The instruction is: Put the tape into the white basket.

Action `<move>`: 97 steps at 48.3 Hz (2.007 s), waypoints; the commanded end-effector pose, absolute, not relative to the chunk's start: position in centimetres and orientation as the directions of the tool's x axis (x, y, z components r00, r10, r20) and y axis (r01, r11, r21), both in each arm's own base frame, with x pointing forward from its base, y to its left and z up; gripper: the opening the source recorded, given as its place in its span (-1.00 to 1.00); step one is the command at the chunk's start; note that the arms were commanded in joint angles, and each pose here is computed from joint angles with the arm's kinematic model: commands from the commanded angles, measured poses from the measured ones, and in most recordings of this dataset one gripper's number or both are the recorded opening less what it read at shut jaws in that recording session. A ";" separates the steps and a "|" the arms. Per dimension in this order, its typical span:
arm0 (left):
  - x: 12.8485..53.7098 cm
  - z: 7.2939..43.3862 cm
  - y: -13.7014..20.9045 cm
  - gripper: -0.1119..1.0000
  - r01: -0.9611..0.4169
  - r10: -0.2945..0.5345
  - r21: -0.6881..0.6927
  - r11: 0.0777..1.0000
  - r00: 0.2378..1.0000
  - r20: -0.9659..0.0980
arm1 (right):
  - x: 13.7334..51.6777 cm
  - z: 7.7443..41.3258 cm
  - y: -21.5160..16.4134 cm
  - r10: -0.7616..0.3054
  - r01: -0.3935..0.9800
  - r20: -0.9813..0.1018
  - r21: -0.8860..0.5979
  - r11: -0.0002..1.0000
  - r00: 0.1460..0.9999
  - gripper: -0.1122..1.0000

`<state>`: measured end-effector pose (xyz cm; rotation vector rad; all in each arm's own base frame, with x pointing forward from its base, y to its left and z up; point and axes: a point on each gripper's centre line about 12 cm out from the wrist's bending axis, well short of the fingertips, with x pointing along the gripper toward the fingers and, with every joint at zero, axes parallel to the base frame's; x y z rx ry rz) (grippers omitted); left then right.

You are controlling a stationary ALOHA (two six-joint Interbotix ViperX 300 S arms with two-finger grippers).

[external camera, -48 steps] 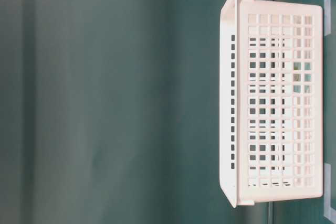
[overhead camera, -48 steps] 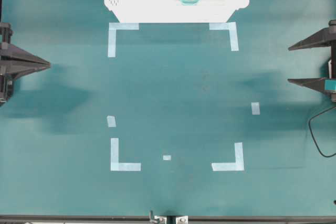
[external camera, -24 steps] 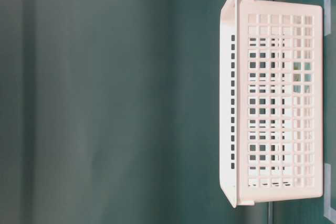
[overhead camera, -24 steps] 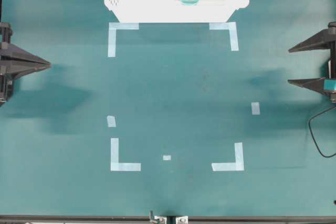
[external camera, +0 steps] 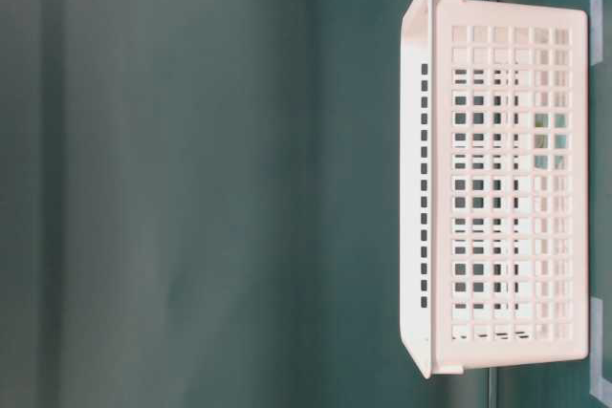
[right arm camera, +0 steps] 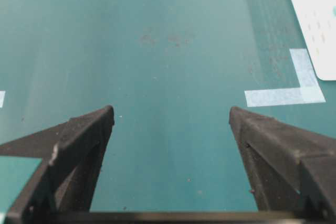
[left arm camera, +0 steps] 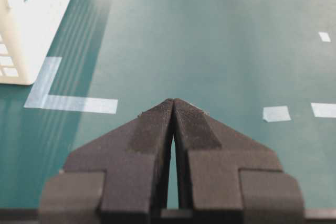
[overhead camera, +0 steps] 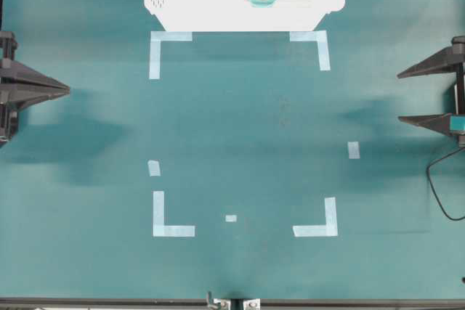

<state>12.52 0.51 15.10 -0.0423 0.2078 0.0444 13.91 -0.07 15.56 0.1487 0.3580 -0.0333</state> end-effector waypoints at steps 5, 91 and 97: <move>12.8 16.1 0.6 -0.99 -0.051 0.043 -0.036 0.998 0.982 -0.185 | 14.1 16.0 -0.1 -0.008 0.059 -0.339 0.138 0.989 0.941 0.88; 12.8 16.1 0.6 -0.99 -0.050 0.043 -0.034 0.998 0.982 -0.186 | 13.4 14.7 0.0 0.007 0.039 -0.285 0.156 0.987 0.958 0.88; 12.8 16.1 0.6 -0.99 -0.051 0.043 -0.036 0.998 0.982 -0.185 | 13.4 14.7 0.0 0.007 0.039 -0.285 0.156 0.987 0.958 0.88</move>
